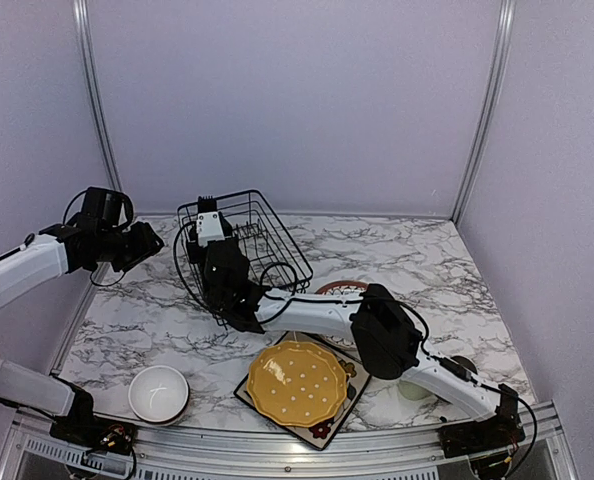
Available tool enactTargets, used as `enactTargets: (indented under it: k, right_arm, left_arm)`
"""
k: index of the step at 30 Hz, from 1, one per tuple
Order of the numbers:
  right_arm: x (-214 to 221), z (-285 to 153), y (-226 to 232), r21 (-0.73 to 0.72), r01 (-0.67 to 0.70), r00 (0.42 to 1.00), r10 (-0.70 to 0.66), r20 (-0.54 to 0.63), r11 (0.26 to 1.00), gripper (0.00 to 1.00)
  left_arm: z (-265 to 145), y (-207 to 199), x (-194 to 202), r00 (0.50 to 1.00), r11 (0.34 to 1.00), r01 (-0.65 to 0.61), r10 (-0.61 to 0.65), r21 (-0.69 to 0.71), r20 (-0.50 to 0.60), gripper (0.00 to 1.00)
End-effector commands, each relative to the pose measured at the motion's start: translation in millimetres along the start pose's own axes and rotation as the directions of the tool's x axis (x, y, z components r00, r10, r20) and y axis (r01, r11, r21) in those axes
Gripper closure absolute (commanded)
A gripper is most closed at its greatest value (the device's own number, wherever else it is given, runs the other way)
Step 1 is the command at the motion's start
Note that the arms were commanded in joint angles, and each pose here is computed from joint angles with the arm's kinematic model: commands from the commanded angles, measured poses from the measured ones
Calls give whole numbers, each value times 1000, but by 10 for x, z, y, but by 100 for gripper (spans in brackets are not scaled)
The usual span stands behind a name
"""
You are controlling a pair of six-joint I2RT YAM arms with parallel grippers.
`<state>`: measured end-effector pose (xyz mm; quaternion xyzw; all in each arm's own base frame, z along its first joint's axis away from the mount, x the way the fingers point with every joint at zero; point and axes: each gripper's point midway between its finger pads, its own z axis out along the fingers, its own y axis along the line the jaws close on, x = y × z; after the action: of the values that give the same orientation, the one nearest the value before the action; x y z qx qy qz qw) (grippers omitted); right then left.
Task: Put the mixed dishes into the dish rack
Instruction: Insert the plate into the dish rack, then move the plate to the dish rack.
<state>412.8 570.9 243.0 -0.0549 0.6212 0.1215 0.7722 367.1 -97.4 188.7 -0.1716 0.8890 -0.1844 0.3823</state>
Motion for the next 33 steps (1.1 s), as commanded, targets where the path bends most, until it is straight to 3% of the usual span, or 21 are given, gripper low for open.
enactTargets:
  k: [1,8,14,17,20,23,28,33]
  right_arm:
    - [-640,-20,7,-26,7,997,-5,72,1000,54]
    - [-966,-63,166,-156,108,994,-103,39,982,49]
    - [-1134,-97,213,-232,155,987,-161,-6,960,46]
    - [-1366,-82,131,-248,205,977,-214,-7,947,32]
    - [-1626,28,-144,-254,239,966,-256,-36,937,18]
    - [-1616,207,-579,-303,252,944,-303,-132,919,17]
    - [-1304,318,-1678,-363,183,885,-314,-344,913,17]
    - [-1101,134,-2643,-360,84,833,-263,-486,929,15]
  left_arm:
    - [-84,-122,-101,998,997,-61,61,37,13,42]
    - [-166,-326,-306,987,985,-154,151,81,51,40]
    - [-263,-689,-268,940,919,-340,331,198,80,38]
    - [-329,-884,-162,899,871,-438,424,222,112,38]
    - [-364,-1123,46,853,813,-521,507,261,124,38]
    - [-378,-1376,332,818,764,-569,563,303,118,39]
    - [-321,-1471,611,824,771,-559,557,306,104,42]
    - [-206,-1408,788,825,784,-558,560,270,78,47]
